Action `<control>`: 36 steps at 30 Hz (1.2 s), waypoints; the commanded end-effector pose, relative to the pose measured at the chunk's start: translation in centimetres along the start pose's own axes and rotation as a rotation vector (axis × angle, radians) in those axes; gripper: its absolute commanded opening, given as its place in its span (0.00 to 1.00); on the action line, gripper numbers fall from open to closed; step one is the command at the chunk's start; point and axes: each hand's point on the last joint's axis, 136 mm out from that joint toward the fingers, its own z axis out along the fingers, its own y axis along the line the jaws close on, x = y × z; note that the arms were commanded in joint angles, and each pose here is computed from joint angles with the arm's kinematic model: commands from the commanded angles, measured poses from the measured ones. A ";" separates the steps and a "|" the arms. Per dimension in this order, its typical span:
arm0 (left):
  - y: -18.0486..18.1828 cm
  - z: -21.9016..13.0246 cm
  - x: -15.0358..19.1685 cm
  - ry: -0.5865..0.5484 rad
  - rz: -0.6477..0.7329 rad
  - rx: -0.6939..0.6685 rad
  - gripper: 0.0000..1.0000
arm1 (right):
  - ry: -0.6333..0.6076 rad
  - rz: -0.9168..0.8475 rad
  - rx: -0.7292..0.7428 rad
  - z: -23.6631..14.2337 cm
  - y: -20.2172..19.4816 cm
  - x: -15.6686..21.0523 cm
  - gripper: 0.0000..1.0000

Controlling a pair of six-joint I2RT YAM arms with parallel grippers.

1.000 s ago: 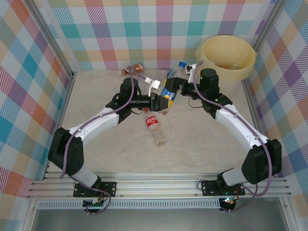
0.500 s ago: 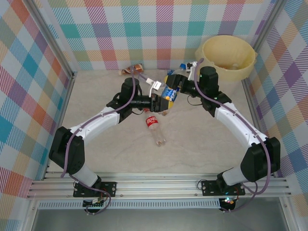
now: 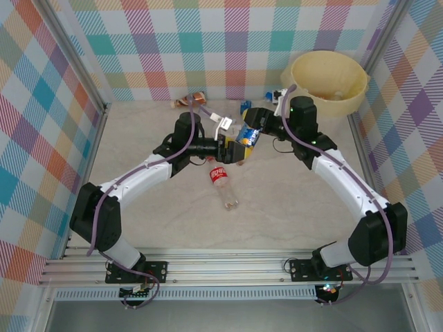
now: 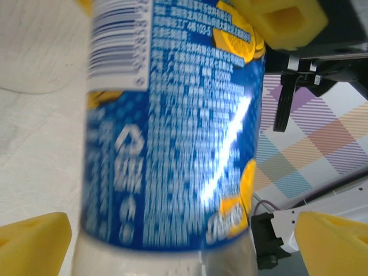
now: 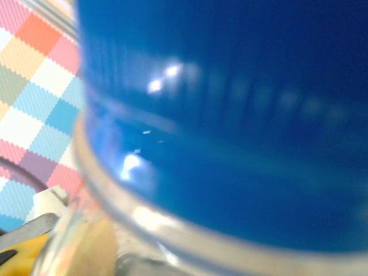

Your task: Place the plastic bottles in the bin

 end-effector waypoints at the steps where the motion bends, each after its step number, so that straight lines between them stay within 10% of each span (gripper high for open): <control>1: -1.6 -1.0 -1.0 -0.051 0.075 -0.023 1.00 | -0.091 -0.054 0.096 -2.7 -0.9 -2.7 0.54; 19: 11.8 -18.8 -0.5 -0.576 -0.209 -1.251 1.00 | -0.354 -0.365 0.470 -8.7 -3.7 -12.6 0.52; 36: 13.0 -24.6 3.9 -0.643 -0.348 -1.458 1.00 | -0.658 -0.450 0.522 -12.0 -2.9 -25.6 0.50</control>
